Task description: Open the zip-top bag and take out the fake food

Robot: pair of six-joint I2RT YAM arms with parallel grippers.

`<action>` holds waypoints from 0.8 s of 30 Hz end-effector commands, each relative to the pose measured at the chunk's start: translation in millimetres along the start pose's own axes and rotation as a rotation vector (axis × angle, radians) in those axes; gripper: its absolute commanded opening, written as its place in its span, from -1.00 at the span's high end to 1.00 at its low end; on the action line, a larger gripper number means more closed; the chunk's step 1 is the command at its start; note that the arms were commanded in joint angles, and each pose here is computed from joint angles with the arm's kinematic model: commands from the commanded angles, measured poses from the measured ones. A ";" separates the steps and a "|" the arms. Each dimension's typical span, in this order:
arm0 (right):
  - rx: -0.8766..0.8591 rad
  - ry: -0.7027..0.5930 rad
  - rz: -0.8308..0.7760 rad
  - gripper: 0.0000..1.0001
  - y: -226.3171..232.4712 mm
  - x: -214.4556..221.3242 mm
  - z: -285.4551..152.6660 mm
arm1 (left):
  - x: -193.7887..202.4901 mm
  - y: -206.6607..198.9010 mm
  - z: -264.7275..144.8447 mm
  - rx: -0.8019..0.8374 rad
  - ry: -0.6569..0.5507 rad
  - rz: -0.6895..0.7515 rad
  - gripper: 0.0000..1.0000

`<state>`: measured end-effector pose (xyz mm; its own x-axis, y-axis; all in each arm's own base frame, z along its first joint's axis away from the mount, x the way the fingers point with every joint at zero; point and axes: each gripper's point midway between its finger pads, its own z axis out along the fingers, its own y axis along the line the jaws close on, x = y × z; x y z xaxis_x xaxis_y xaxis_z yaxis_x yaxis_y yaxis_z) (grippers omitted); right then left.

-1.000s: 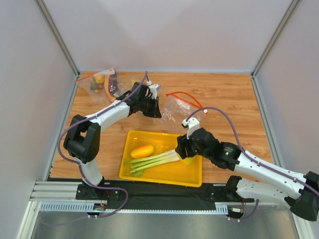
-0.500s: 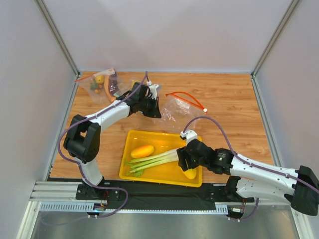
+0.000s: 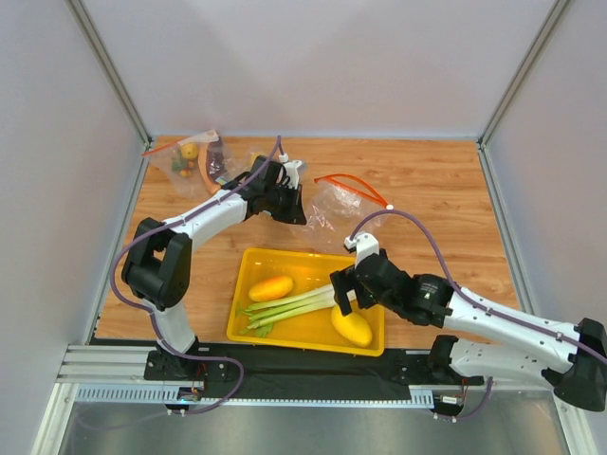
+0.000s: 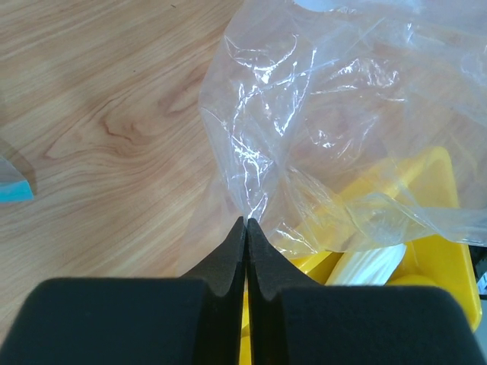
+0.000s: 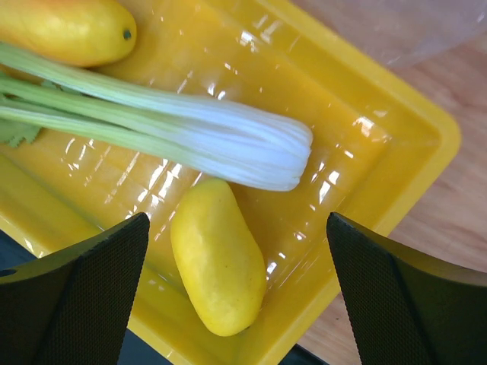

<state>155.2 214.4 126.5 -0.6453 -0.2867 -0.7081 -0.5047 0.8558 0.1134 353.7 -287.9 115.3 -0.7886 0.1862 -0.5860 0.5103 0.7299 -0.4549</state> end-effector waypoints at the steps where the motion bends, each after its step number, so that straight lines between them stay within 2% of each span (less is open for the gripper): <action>1: 0.061 -0.152 -0.019 -1.00 -13.2 -50.3 -18.8 | -14.8 -1.0 -3.1 -0.010 -0.024 0.029 0.90; 2: 0.069 -0.197 0.009 -1.00 -18.3 -65.0 -20.8 | -15.9 -1.3 -3.1 -0.010 -0.025 0.028 0.85; 5: 0.076 -0.301 0.049 -1.00 -28.3 -95.7 -23.2 | -15.6 0.4 -3.7 -0.022 -0.022 0.025 0.53; 6: 0.074 -0.319 0.060 -1.00 -30.8 -102.2 -23.0 | -14.7 1.0 -4.1 -0.025 -0.020 0.024 0.34; 8: 0.092 -0.366 0.105 -1.00 -45.1 -119.5 -22.1 | -16.3 1.5 -6.2 -0.035 -0.025 0.025 0.08; 9: 0.069 -0.379 0.116 -1.00 -44.8 -126.4 -23.2 | -17.0 2.9 -7.7 -0.047 -0.027 0.026 -0.10; 10: 0.074 -0.392 0.127 -1.00 -49.8 -131.6 -24.0 | -18.6 3.3 -9.3 -0.054 -0.030 0.028 -0.49; 12: 0.096 -0.427 0.143 -1.00 -63.2 -145.9 -28.7 | -21.2 6.5 -14.7 -0.084 -0.037 0.034 -0.98; 19: 0.186 -0.477 0.224 -1.00 -120.0 -167.9 -35.2 | -38.8 23.9 -50.9 -0.210 -0.106 0.030 -0.99; 22: 0.221 -0.484 0.276 -1.00 -149.0 -169.6 -34.8 | -52.0 41.9 -83.2 -0.269 -0.186 -0.033 -0.99; 24: 0.228 -0.482 0.298 -1.00 -161.7 -170.1 -35.3 | -68.2 54.6 -116.3 -0.308 -0.285 -0.074 -0.99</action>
<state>311.4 114.8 231.5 -0.4284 0.1302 -0.8941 -0.1423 0.9675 0.2091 377.7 -226.1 146.7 -0.7702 0.1033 -0.6293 0.3799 0.8669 -0.3227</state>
